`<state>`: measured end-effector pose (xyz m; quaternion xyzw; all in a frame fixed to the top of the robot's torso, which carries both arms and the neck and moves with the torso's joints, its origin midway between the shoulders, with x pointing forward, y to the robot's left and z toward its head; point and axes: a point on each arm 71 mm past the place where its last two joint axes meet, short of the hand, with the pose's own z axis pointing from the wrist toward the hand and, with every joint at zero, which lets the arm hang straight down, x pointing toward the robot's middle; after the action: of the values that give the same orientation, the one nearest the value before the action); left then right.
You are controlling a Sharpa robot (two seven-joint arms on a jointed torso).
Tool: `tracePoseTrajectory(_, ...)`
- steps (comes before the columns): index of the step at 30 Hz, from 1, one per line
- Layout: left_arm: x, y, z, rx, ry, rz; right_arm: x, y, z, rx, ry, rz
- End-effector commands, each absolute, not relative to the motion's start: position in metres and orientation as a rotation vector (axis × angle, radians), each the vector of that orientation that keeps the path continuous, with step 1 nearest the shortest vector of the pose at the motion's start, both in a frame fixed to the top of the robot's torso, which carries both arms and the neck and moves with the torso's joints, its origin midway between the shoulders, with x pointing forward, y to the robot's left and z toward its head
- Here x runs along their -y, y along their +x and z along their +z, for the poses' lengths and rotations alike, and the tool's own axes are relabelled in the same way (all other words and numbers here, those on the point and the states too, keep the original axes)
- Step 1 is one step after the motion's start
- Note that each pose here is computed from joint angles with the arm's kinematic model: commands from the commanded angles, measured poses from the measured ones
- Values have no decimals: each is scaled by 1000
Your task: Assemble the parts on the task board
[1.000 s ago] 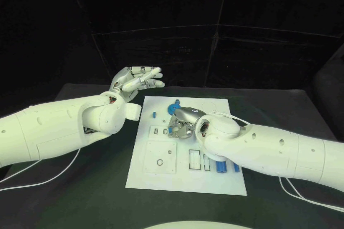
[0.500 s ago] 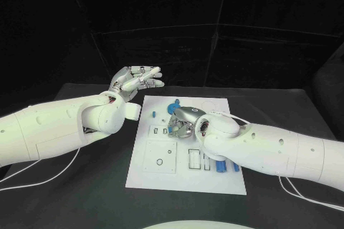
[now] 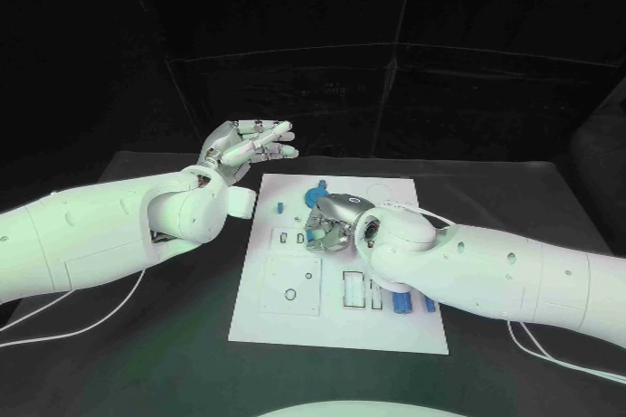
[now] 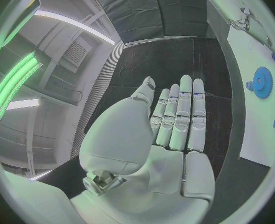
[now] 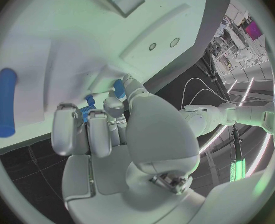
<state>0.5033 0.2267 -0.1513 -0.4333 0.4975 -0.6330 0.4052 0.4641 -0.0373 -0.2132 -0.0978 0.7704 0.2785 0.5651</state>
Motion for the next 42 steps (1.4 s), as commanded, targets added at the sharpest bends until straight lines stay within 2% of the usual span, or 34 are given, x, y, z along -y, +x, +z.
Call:
tracePoseTrajectory(1, -226, 503, -150, -1259, -1084, -1610, 40, 464, -217, -1829, -225, 630)
tracePoseTrajectory(5, -226, 503, -150, -1260, -1085, -1610, 40, 464, -215, -1806, -211, 644)
tracePoseTrajectory(10, -227, 504, -151, -1269, -1085, -1599, 42, 462, -208, -1716, -196, 700)
tracePoseTrajectory(17, -229, 503, -154, -1385, -992, -1534, 58, 454, -199, -1636, -286, 851)
tracePoseTrajectory(23, -237, 503, -157, -1473, -924, -1432, 86, 447, -183, -1654, -288, 967)
tracePoseTrajectory(32, -251, 505, -167, -1734, -817, -1196, 159, 464, -146, -1671, 80, 1072)
tracePoseTrajectory(37, -245, 509, -171, -1953, -679, -1030, 187, 480, -136, -1642, 282, 1207)
tracePoseTrajectory(42, -233, 512, -175, -2084, -486, -828, 205, 494, -130, -1587, 378, 1312)
